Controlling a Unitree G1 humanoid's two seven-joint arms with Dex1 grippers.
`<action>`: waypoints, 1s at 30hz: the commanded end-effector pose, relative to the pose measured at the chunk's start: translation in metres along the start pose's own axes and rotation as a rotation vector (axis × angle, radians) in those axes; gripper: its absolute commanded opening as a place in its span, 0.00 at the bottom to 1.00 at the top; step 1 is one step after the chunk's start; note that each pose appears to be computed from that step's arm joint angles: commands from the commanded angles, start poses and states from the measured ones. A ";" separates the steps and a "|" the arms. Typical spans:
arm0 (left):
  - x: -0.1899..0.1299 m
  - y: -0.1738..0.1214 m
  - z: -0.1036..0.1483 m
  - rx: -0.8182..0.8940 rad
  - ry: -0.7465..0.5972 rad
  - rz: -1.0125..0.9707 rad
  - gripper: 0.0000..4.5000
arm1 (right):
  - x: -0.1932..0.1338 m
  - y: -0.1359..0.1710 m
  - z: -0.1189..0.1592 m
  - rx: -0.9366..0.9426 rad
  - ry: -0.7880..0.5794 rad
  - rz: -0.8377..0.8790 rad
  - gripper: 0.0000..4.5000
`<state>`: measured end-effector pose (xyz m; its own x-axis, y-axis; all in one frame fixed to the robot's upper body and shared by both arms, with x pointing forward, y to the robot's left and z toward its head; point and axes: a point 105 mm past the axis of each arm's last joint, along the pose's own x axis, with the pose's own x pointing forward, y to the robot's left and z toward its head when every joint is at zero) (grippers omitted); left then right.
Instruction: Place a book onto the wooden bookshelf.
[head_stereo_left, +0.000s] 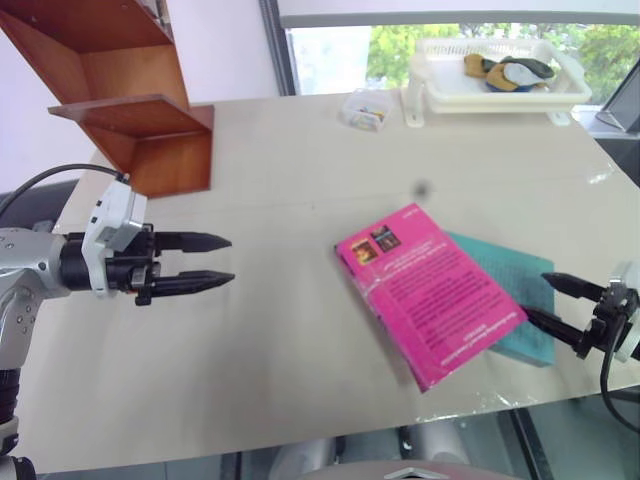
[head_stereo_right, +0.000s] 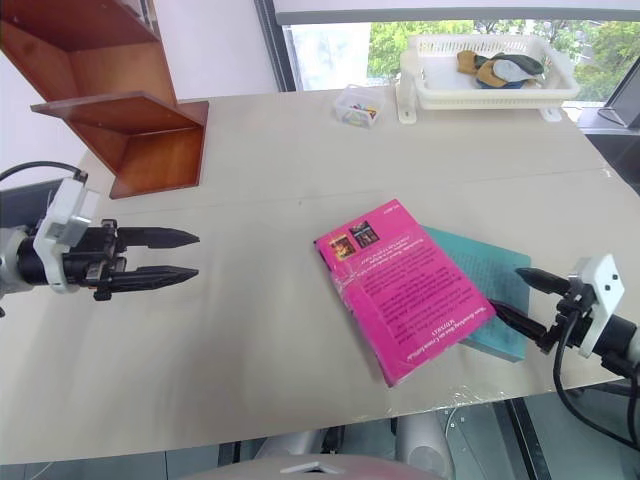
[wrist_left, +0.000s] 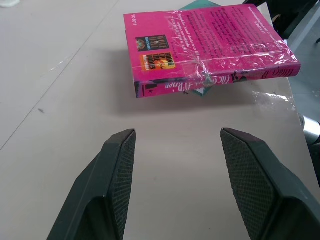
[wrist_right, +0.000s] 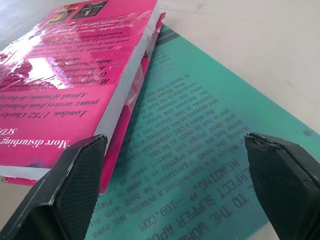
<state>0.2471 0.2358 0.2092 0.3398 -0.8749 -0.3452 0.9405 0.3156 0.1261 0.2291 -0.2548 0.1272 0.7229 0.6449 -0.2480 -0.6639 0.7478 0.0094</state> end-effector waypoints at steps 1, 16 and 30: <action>-0.003 0.001 0.008 0.040 -0.001 0.013 0.63 | 0.003 0.006 0.007 -0.031 -0.012 0.028 1.00; -0.004 0.001 0.006 0.038 -0.003 0.024 0.63 | 0.006 0.024 -0.005 0.011 0.046 0.119 1.00; -0.003 0.000 0.002 0.026 -0.008 0.027 0.63 | 0.005 0.019 -0.006 0.008 0.055 0.095 1.00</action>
<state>0.2474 0.2369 0.2051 0.3528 -0.8701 -0.3443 0.9357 0.3300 0.1248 0.2153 -0.2313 0.1125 0.6182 0.7258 -0.3017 -0.7358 0.6694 0.1024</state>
